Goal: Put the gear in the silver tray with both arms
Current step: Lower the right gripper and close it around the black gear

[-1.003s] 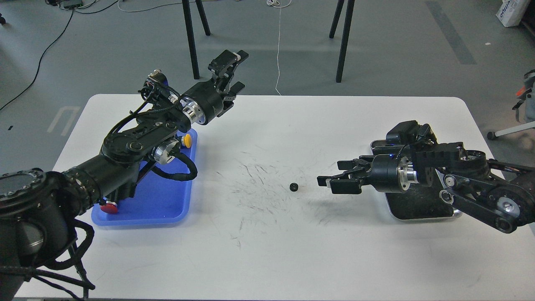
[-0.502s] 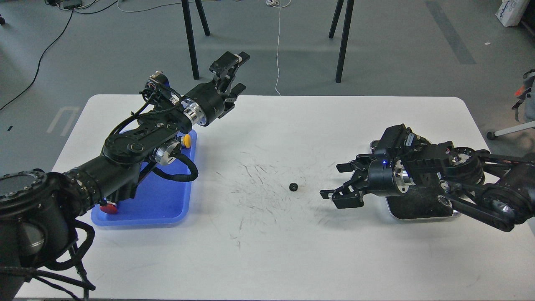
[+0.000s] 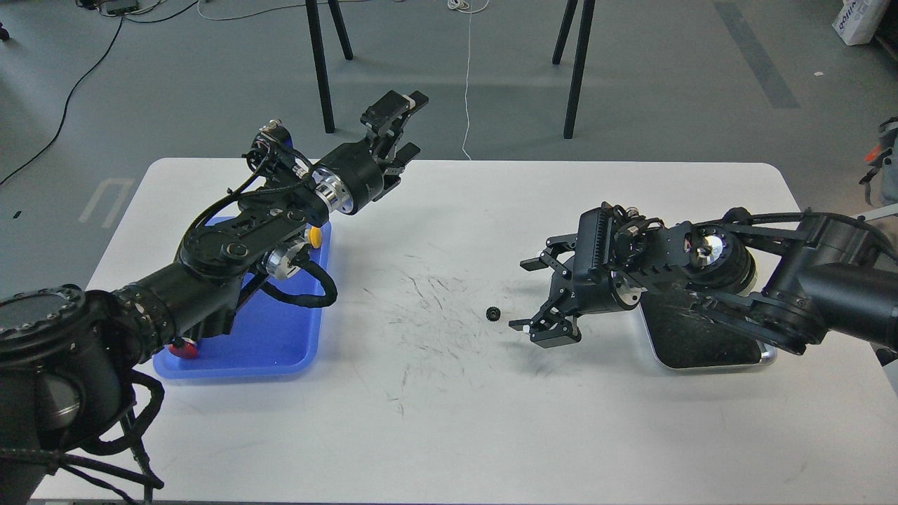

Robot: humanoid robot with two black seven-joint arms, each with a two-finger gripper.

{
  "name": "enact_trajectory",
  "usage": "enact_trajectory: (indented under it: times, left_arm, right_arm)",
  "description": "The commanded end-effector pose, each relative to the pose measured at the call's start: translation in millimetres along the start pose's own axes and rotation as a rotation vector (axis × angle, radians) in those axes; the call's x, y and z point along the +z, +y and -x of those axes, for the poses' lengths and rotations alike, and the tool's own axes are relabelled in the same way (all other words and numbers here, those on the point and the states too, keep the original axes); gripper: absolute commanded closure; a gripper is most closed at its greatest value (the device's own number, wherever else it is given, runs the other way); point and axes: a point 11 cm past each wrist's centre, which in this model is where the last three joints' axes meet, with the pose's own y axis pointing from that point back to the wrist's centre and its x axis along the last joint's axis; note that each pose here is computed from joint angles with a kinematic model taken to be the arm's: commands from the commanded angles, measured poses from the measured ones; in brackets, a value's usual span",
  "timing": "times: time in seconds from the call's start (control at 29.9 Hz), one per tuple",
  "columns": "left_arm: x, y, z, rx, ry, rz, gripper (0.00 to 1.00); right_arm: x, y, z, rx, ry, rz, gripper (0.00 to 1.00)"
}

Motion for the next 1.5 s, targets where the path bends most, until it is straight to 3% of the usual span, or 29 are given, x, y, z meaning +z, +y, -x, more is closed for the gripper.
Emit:
enact_trajectory:
  times: [0.0, 1.1, 1.37, 1.47]
  left_arm:
    - [1, 0, 0, 0.000, -0.001, 0.001, 0.00]
    - [-8, 4, 2, 0.001, 0.007, -0.014, 0.00]
    - [-9, 5, 1, 0.004, 0.007, -0.015, 0.00]
    - [-9, 5, -1, 0.007, 0.005, -0.016, 0.00]
  right_arm:
    - [-4, -8, -3, 0.008, -0.001, -0.010, 0.01]
    - [1, -30, 15, 0.032, -0.022, 0.032, 0.05]
    - [1, -33, 16, 0.023, -0.024, 0.035, 0.22]
    - [2, -33, 17, 0.020, -0.024, 0.037, 0.34]
